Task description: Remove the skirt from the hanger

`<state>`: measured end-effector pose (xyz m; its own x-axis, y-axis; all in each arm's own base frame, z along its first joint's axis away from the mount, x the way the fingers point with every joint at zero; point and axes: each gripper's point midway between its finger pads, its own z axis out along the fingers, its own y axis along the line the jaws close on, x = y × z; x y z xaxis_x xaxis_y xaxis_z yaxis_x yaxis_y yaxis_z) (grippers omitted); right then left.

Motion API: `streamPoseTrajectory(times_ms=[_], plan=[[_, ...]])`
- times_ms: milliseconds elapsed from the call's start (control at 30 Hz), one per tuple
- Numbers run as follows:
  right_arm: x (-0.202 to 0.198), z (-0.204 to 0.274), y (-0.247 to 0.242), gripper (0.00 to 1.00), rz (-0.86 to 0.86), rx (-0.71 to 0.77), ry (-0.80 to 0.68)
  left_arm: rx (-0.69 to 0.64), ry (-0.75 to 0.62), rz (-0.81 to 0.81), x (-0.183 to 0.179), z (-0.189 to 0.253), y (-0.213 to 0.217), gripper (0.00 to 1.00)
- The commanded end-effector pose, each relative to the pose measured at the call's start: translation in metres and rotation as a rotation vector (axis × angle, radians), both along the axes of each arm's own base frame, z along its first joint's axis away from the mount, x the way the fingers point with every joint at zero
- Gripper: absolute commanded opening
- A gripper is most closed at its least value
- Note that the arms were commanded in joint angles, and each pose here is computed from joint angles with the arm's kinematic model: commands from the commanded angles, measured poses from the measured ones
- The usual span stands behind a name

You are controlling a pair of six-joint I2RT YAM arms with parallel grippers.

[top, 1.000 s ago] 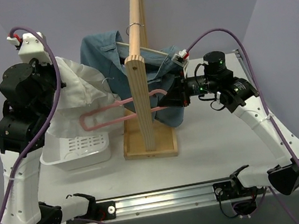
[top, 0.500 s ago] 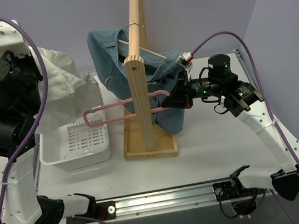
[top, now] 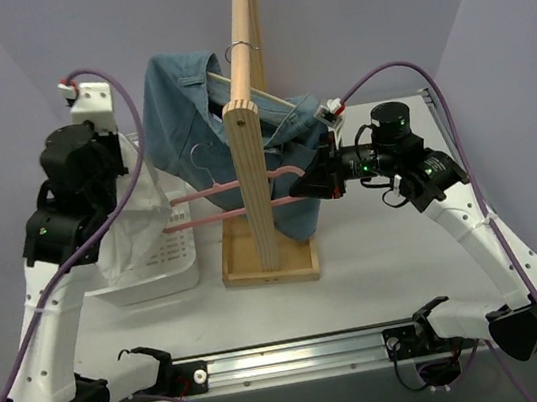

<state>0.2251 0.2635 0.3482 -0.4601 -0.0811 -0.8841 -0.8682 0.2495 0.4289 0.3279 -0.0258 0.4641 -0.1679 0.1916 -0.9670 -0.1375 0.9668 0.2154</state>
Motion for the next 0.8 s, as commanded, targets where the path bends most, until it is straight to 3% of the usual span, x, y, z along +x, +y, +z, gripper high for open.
streamPoseTrajectory(times_ms=[0, 100, 333, 433, 533, 767], plan=[[-0.019, 0.013, -0.004, 0.0, 0.048, 0.031, -0.038, -0.091, 0.041, -0.108, 0.022, -0.041, -0.031, 0.02], [-0.02, 0.015, -0.006, 0.0, 0.04, 0.027, -0.051, -0.197, 0.136, -0.216, 0.031, -0.087, -0.057, 0.02], [-0.021, 0.004, -0.01, 0.0, 0.026, 0.016, -0.032, -0.505, 0.307, -0.349, 0.046, -0.163, -0.07, 0.02], [-0.024, 0.0, -0.014, 0.0, 0.024, -0.001, -0.034, -0.617, 0.36, -0.273, 0.044, -0.2, -0.054, 0.02], [-0.023, 0.001, -0.017, 0.0, 0.013, 0.001, -0.033, -0.829, 0.338, -0.161, 0.041, -0.222, -0.023, 0.02], [-0.021, 0.009, -0.016, 0.0, 0.036, 0.0, -0.048, -0.999, 0.368, -0.005, 0.038, -0.258, 0.004, 0.02]])
